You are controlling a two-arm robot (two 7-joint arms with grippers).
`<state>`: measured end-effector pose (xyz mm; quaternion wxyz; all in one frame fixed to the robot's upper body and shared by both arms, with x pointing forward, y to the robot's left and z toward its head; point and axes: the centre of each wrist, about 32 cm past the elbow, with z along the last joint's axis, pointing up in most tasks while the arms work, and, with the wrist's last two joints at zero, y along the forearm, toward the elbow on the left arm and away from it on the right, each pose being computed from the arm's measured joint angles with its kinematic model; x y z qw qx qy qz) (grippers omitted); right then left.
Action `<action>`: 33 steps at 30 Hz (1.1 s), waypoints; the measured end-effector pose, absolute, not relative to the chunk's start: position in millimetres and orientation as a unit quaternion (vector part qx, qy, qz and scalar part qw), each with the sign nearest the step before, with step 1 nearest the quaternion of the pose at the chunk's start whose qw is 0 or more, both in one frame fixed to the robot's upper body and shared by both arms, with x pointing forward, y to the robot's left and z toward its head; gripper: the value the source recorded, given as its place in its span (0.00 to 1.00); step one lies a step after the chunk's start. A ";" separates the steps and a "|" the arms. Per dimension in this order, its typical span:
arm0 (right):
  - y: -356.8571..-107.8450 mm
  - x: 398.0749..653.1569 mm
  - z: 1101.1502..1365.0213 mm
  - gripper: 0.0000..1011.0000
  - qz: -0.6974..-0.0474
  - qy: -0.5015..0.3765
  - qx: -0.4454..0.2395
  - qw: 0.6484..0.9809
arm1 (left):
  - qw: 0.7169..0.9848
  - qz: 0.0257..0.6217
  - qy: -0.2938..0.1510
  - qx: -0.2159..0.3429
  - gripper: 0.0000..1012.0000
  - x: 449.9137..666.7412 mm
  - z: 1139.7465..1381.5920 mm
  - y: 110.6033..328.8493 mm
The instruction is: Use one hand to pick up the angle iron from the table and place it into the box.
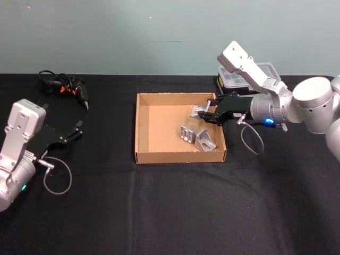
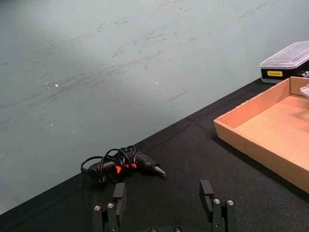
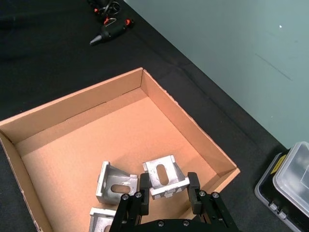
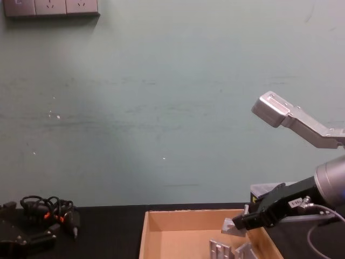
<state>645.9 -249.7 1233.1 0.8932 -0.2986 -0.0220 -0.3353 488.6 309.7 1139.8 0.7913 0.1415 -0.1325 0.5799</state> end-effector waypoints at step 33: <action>-256.3 616.4 1230.5 0.99 -0.381 -0.041 -0.253 0.888 | 0.791 0.580 -0.132 0.141 0.99 488.6 1139.8 309.6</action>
